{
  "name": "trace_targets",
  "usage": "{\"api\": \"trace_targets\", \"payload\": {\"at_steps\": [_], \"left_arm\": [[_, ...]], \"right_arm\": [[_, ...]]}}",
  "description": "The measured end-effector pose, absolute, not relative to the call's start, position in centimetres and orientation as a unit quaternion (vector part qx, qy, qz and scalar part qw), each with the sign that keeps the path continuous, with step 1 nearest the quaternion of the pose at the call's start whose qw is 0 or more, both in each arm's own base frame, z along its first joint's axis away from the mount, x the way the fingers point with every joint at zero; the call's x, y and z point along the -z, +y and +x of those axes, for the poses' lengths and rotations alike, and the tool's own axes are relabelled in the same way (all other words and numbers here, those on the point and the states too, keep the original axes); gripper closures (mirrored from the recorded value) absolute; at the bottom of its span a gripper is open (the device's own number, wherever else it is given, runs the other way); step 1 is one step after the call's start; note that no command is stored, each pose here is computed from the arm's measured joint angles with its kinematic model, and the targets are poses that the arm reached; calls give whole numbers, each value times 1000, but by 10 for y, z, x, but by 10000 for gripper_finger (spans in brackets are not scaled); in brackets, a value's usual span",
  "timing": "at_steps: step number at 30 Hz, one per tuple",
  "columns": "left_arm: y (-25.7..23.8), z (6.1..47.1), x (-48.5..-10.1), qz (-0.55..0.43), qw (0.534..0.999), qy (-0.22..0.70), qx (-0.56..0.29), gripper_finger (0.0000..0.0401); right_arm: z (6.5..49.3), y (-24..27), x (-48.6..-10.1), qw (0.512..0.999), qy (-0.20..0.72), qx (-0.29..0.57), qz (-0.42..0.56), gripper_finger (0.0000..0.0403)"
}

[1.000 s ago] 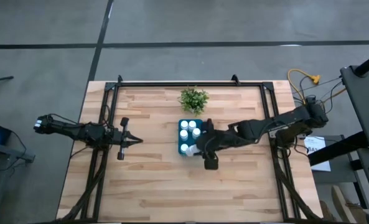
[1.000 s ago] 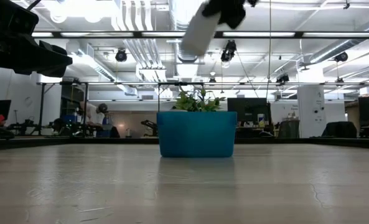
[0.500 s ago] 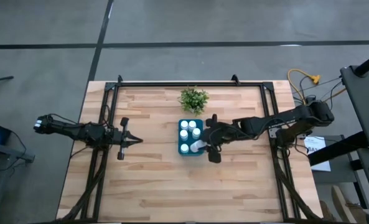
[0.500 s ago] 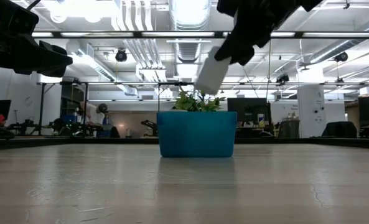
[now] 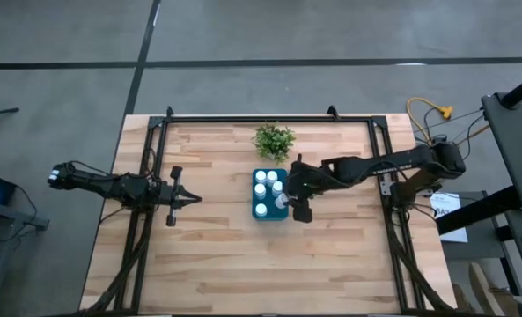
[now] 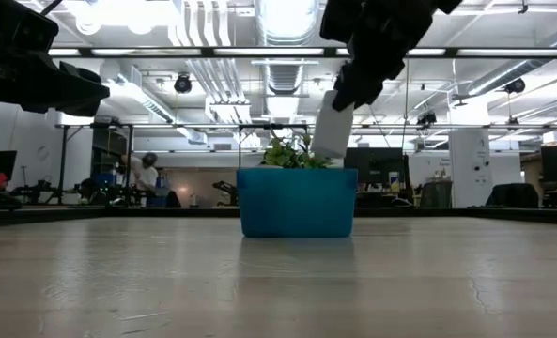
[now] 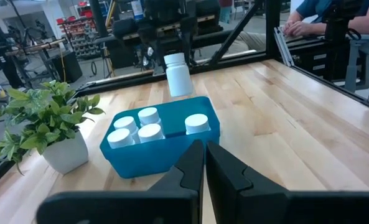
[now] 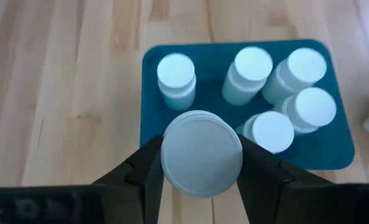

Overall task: Pick and place pill bottles into a basket
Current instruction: Put the white pill bottle into the blue bin

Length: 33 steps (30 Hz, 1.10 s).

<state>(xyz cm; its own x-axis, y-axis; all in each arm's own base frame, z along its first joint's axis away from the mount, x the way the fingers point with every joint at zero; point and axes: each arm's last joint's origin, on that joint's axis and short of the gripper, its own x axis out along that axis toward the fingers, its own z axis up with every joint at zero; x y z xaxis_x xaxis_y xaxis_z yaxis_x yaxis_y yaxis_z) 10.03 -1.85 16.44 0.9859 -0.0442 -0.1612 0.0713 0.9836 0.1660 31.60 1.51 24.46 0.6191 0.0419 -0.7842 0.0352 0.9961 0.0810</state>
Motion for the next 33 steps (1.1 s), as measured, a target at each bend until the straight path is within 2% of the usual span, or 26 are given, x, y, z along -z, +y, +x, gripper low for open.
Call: {"api": "trace_targets", "payload": {"at_steps": [8, 15, 22, 33], "left_arm": [[-19, 100, -164, 86, 993, 78, 29, 401], [-19, 100, -164, 85, 993, 79, 31, 401], [-19, 100, -164, 85, 993, 80, 31, 401], [-19, 101, -163, 85, 992, 84, 30, 401]], "right_arm": [[344, 15, -238, 856, 514, -16, 42, 255], [370, 18, -227, 847, 528, -50, 37, 255], [371, 16, -211, 830, 555, -46, 39, 255], [373, 12, -197, 832, 552, -40, 44, 255]]}}
